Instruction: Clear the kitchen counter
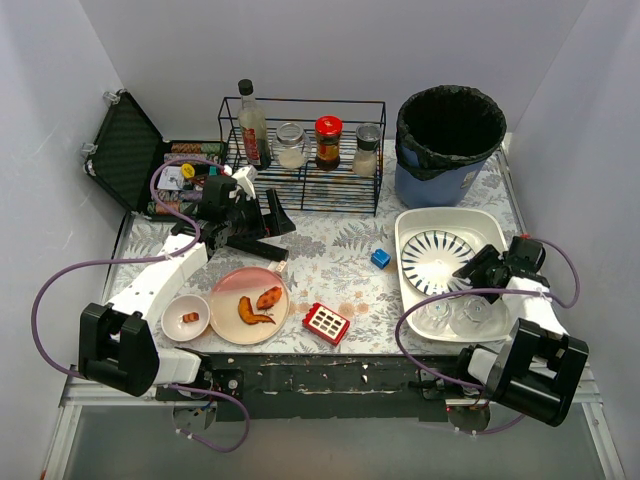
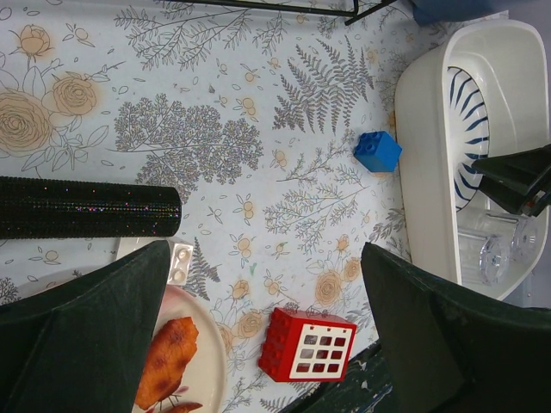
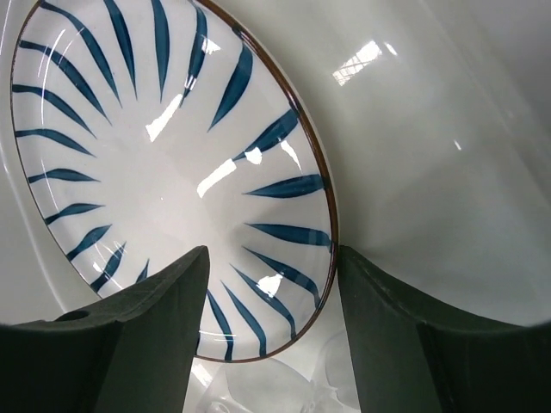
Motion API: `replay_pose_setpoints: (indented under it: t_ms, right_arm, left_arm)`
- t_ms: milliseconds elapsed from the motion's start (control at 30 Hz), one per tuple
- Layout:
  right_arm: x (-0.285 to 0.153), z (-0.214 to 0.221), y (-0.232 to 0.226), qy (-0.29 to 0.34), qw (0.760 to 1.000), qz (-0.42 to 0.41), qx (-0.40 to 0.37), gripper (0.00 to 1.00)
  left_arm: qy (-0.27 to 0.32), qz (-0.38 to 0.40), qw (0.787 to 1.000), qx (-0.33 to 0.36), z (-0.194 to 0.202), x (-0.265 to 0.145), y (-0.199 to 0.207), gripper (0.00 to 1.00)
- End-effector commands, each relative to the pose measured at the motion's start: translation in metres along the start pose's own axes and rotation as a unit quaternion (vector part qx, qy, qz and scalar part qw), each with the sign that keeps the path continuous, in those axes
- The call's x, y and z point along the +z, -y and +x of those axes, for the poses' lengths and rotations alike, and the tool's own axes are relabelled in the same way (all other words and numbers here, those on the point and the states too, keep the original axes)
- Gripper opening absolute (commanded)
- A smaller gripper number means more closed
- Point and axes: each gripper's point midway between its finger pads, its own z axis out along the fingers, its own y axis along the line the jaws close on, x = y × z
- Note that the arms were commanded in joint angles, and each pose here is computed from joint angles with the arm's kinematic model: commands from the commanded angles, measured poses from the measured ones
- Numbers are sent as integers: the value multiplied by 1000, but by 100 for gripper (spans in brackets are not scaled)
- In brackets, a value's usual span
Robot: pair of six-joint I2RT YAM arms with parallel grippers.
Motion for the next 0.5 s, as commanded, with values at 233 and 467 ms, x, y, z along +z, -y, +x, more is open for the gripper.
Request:
replay_pose_setpoints:
  t_ms: [233, 467]
  right_arm:
    - [-18, -21, 6, 14, 998, 55, -13, 78]
    - [-39, -42, 5, 58, 995, 79, -15, 79]
  left_arm:
    - [11, 14, 1000, 5, -10, -3, 10, 94]
    - [17, 5, 1000, 8, -14, -5, 8, 94]
